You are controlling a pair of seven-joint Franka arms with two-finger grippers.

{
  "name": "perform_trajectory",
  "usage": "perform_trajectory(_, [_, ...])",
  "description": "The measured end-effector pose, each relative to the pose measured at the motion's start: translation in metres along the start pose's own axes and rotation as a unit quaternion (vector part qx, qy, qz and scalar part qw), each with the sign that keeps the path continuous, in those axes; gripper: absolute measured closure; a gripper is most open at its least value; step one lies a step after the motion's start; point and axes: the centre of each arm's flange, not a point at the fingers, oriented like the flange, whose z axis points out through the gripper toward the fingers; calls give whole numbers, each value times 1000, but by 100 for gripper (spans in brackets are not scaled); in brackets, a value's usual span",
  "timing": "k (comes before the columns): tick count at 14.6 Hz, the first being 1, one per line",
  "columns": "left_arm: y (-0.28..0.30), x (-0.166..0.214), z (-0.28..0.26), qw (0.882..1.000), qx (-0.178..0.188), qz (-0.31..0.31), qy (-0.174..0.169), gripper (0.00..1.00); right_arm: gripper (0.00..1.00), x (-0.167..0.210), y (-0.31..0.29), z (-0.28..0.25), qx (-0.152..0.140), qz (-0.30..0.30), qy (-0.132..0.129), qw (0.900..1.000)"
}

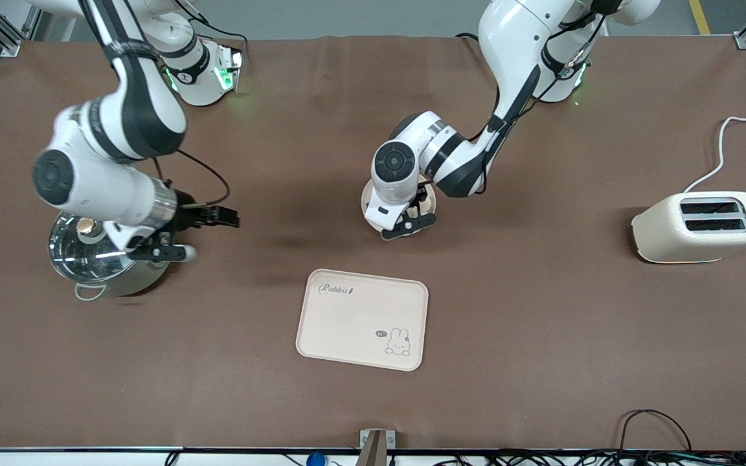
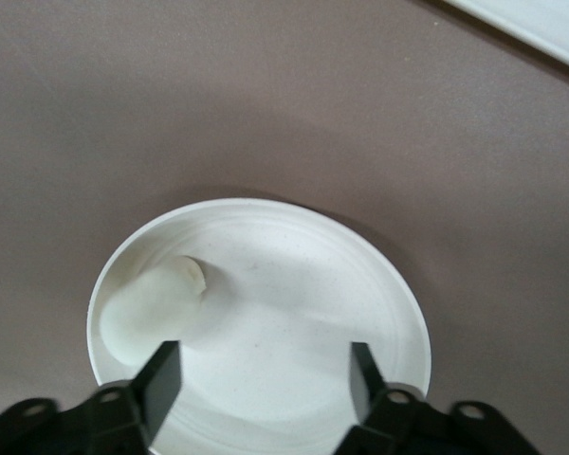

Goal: Place bun in plate and plate on tray
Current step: 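Grasp the plate rim with the right gripper while the left gripper withdraws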

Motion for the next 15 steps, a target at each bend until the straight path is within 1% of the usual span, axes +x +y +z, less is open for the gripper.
perform_trajectory(1, [0,1,-1,1000,-2,-1,1,4,0,0,-8,20,8,2,-4,1000])
perform_trajectory(2, [1,4,-4,1000,-5,-3,3,0,0,0,-20,41,13,1,-6,1000])
perform_trajectory(3, [1,8,-10,1000,-12,-6,6,0,0,-3,-34,63,18,4,-7,1000])
perform_trajectory(5, [0,31,-34,999,-34,-21,18,0,0,-12,-60,103,34,14,3,999])
perform_trajectory(7, [-10,71,-69,996,-66,-47,34,0,0,-28,-81,138,44,18,9,999])
perform_trajectory(9, [-31,111,-92,993,-82,-64,46,0,0,-48,-103,165,50,15,7,999])
perform_trajectory(11, [-57,146,-98,993,-76,-54,66,0,0,-67,-126,184,61,14,10,998])
perform_trajectory(13, [-88,181,-101,993,-61,-43,86,0,1,-83,-142,207,71,19,28,997])
perform_trajectory(15, [-125,219,-106,993,-47,-19,103,0,4,-96,-150,239,69,25,42,996])
